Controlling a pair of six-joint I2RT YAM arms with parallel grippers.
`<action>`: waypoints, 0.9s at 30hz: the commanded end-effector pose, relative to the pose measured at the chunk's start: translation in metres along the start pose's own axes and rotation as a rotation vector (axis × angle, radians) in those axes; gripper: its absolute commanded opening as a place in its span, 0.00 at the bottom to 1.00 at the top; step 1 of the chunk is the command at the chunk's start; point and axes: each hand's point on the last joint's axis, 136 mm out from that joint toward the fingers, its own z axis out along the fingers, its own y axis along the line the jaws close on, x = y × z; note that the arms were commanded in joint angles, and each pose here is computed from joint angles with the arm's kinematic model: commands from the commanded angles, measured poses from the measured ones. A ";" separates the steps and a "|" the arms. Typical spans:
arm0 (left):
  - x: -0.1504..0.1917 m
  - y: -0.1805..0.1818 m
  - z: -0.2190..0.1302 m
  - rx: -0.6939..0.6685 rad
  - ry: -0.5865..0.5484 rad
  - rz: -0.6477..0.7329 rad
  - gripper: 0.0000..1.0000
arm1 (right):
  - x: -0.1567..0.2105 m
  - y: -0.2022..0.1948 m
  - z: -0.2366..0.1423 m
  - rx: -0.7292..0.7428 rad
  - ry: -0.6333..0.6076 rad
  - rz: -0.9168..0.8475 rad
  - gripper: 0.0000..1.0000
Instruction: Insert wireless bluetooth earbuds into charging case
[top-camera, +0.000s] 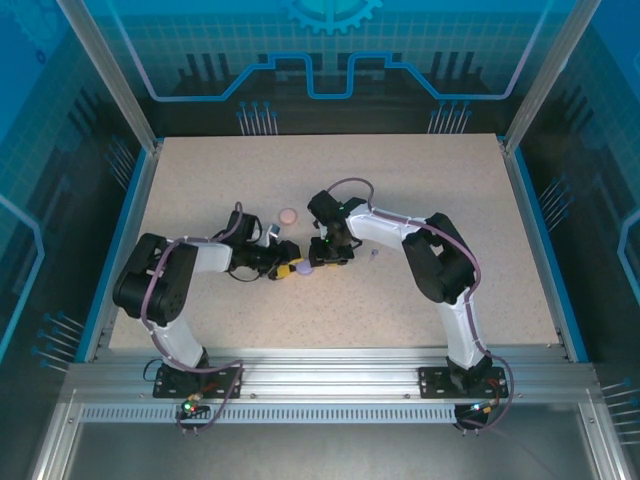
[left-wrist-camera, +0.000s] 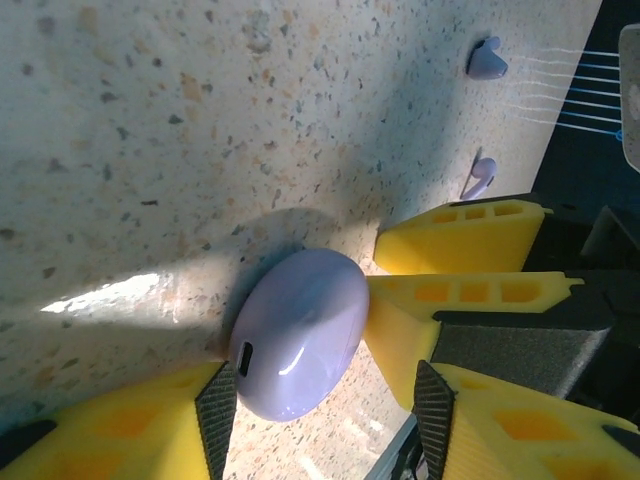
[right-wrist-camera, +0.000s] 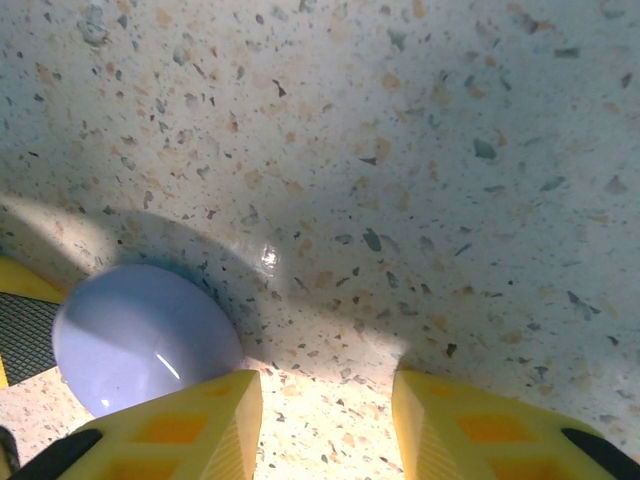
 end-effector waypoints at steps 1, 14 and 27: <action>0.008 0.000 0.014 0.037 0.048 0.054 0.53 | 0.005 -0.003 0.014 -0.002 0.038 0.025 0.40; 0.018 -0.029 0.013 0.166 0.058 0.150 0.50 | 0.004 -0.008 0.017 0.004 0.044 0.031 0.40; 0.017 -0.051 0.003 0.257 0.005 0.220 0.47 | 0.000 -0.013 0.013 -0.002 0.038 0.033 0.40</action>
